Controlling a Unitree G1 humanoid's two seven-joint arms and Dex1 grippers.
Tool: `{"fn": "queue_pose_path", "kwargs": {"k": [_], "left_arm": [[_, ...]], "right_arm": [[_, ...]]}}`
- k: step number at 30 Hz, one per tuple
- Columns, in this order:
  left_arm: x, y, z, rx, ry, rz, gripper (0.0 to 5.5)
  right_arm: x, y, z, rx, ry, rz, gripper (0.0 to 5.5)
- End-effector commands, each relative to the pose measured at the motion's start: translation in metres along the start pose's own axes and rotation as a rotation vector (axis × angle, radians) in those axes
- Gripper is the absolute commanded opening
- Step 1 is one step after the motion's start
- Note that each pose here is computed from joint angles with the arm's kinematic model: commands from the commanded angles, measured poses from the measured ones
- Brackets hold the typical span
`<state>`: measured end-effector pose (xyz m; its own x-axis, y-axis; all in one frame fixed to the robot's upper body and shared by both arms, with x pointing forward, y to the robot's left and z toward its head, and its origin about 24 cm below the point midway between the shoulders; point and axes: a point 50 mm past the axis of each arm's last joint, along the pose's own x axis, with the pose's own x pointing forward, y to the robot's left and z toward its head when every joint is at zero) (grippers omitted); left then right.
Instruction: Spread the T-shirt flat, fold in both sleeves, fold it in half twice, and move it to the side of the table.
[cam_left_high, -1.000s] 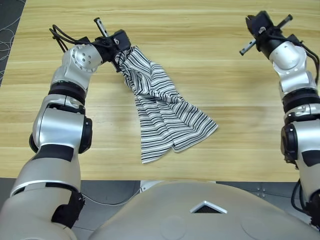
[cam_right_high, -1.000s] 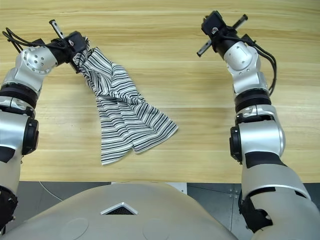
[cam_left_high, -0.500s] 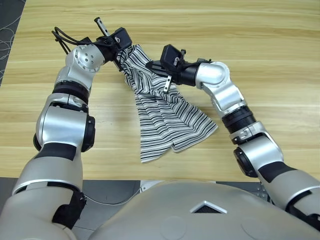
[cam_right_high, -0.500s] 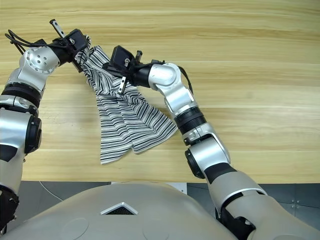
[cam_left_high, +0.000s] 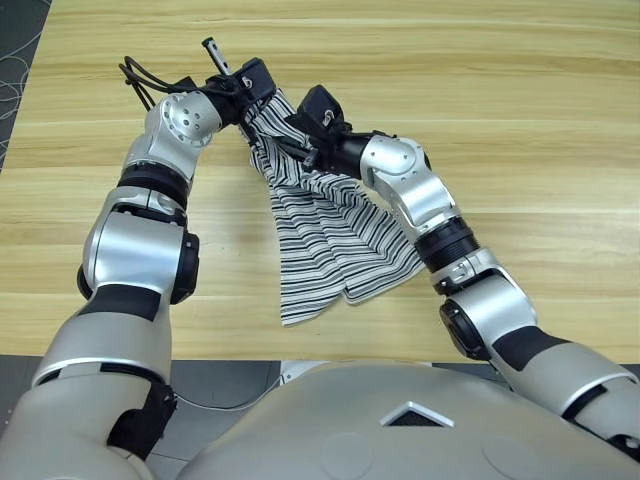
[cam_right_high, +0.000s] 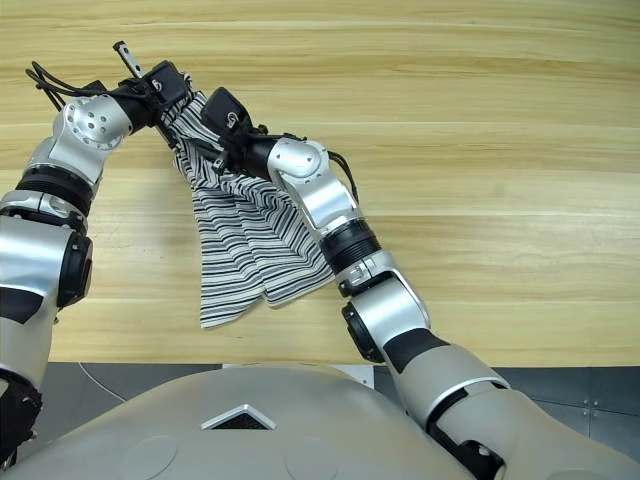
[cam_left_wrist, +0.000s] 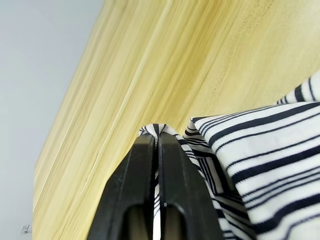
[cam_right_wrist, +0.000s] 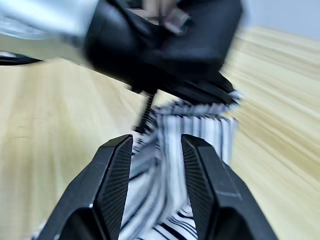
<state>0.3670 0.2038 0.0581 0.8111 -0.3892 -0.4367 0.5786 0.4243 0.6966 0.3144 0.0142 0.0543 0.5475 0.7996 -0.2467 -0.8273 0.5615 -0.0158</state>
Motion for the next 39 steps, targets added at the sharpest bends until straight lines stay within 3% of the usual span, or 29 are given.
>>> {"fn": "queue_pose_path", "kwargs": {"k": [1,8,17,28,39], "left_arm": [[0.002,0.006,0.006,0.014,-0.005,0.009,0.1],[0.004,0.006,0.01,0.008,-0.018,0.011,0.1],[0.004,0.005,0.009,0.01,-0.013,0.011,0.1],[0.005,0.007,0.012,0.016,-0.02,0.011,0.1],[0.009,0.003,0.017,0.015,-0.031,0.004,0.1]], "right_arm": [[0.01,0.0,0.004,-0.038,0.026,-0.051,1.78],[0.013,0.007,-0.009,0.02,0.078,-0.008,1.78],[0.013,-0.011,0.031,0.167,-0.154,-0.145,1.78],[0.023,0.032,0.014,0.211,0.019,0.117,1.78],[0.028,0.043,0.018,0.243,-0.016,0.121,1.78]]}}
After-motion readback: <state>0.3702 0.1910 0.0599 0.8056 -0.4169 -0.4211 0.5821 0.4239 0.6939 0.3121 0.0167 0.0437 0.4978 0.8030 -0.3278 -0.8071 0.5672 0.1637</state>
